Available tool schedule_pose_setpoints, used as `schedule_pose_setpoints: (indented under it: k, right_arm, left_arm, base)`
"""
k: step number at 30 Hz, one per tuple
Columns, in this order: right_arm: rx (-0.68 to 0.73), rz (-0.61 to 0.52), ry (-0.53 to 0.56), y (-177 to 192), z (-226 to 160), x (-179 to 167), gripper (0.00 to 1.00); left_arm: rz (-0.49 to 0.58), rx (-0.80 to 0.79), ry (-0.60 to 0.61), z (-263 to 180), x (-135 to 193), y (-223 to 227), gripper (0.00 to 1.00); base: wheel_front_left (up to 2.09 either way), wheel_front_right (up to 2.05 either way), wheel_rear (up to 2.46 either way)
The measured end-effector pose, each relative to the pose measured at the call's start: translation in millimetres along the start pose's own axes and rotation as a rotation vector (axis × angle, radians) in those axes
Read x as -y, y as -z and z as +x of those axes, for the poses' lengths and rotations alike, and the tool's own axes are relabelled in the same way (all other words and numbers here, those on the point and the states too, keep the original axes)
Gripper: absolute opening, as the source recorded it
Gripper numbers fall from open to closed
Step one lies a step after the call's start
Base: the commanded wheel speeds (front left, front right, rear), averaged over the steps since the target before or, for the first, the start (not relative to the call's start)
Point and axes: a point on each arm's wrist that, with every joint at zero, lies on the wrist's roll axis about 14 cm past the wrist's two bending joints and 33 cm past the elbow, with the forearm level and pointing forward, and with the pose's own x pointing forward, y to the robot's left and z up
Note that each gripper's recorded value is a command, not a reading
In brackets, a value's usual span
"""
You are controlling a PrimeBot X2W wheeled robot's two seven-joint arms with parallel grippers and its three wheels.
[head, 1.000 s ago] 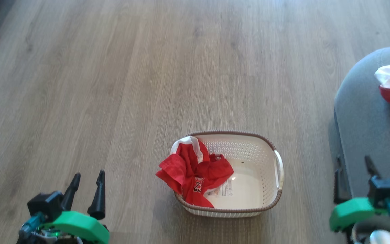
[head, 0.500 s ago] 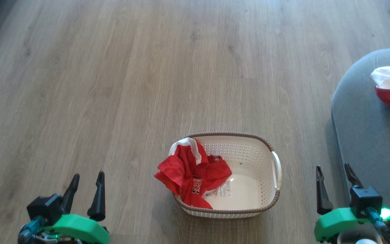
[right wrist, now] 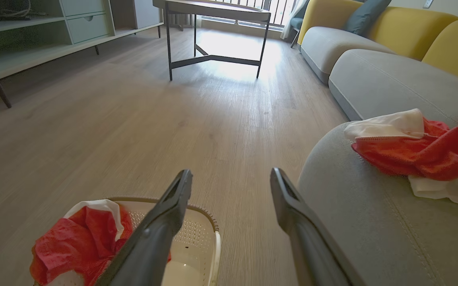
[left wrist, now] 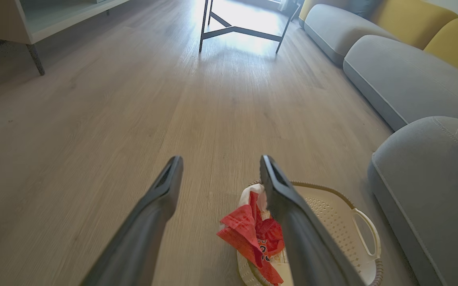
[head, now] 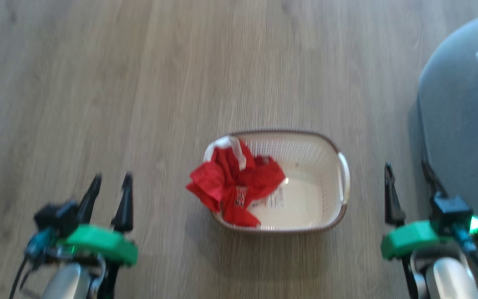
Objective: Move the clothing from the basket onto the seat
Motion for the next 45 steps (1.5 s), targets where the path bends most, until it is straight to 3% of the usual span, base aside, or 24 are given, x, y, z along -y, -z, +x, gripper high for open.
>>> schedule_pose_setpoints:
  k: [5, 17, 29, 38, 45]
  right_arm:
    - [0.003, 0.008, -0.004, 5.3, 25.1, 2.5, 1.00]
    - [-0.091, 0.027, 0.032, 58.4, 59.3, 21.6, 1.00]
    - [-0.155, 0.040, 0.102, 100.4, 71.1, 50.2, 1.00]
    - [-0.204, 0.054, 0.149, 126.2, 69.2, 68.0, 1.00]
    - [-0.233, 0.083, 0.172, 137.8, 62.8, 73.1, 1.00]
  left_arm:
    - [0.005, -0.040, 0.049, 36.2, 12.5, 10.4, 1.00]
    - [0.012, -0.329, 0.100, 101.2, 19.9, 109.7, 1.00]
    - [0.120, -0.433, 0.372, 173.3, 98.5, 165.2, 1.00]
    - [0.229, -0.597, 0.411, 184.1, 87.9, 228.7, 1.00]
    - [0.289, -0.632, 0.415, 195.4, 76.3, 245.8, 1.00]
  base:
    - [0.00, 0.00, 0.00]
    - [0.00, 0.00, 0.00]
    - [0.00, 0.00, 0.00]
    - [0.00, 0.00, 0.00]
    - [0.00, 0.00, 0.00]
